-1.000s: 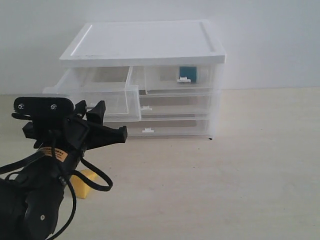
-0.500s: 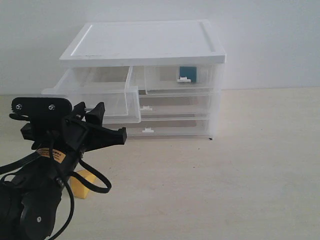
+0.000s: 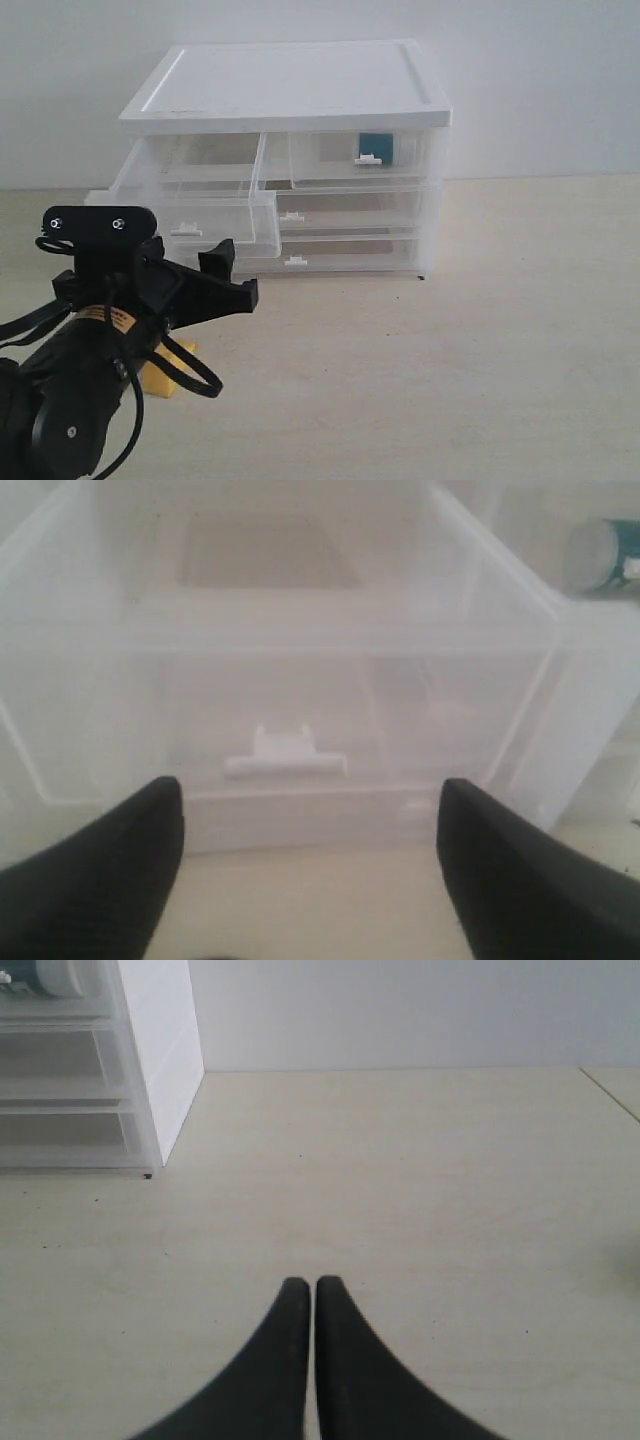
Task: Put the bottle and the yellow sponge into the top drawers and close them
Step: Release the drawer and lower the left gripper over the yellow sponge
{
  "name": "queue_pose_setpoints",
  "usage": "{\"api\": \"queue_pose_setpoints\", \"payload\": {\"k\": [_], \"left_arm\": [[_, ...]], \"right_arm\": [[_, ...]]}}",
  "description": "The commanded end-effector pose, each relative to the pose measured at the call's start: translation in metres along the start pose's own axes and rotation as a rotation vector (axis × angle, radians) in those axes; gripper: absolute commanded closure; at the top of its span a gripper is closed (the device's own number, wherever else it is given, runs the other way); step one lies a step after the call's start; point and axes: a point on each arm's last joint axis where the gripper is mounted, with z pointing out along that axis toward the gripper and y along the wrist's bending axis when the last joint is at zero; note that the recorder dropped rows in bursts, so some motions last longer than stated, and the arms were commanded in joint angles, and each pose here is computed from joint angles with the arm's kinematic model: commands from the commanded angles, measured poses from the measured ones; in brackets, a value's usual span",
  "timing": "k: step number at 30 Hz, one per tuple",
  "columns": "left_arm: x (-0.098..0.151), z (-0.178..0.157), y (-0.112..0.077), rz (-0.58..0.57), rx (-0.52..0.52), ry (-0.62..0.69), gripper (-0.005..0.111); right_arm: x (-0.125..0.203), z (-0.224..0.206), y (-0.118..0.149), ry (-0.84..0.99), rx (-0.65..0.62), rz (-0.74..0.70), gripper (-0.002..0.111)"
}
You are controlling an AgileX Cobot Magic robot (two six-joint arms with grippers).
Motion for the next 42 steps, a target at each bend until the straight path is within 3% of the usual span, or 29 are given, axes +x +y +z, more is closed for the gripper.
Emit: {"api": "queue_pose_setpoints", "payload": {"k": [1,7,13,18,21,29,32,36,39,42], "left_arm": [[-0.010,-0.009,0.001,0.032,0.004,0.055,0.040],[-0.037,-0.031,0.001,0.095,0.096,0.129,0.040],[-0.062,-0.060,0.004,0.259,0.217,0.159,0.040],[-0.066,-0.075,0.001,0.289,0.337,0.217,0.043],[-0.061,-0.081,-0.005,0.326,0.435,0.274,0.050],[-0.048,-0.095,-0.019,0.379,0.662,0.396,0.084],[-0.046,-0.109,-0.031,0.396,0.870,0.495,0.096],[-0.047,-0.130,-0.039,0.458,1.105,0.661,0.102],[-0.047,-0.137,-0.033,0.499,1.100,0.834,0.102],[-0.045,-0.135,-0.022,0.501,0.938,0.987,0.102]], "right_arm": [[0.001,0.000,0.000,-0.007,0.000,0.002,0.108],[0.001,0.000,0.000,-0.007,0.000,0.002,0.108],[0.001,0.000,0.000,-0.007,0.000,0.002,0.108],[0.001,0.000,0.000,-0.007,0.000,0.002,0.108],[0.001,0.000,0.000,-0.007,0.000,0.002,0.108],[0.001,0.000,0.000,-0.007,0.000,0.002,0.108],[0.001,0.000,0.000,-0.007,0.000,0.002,0.108],[0.001,0.000,0.000,-0.007,0.000,0.002,0.108],[0.001,0.000,0.000,-0.007,0.000,0.002,0.108],[0.001,0.000,0.000,-0.007,0.000,0.002,0.108]]}}
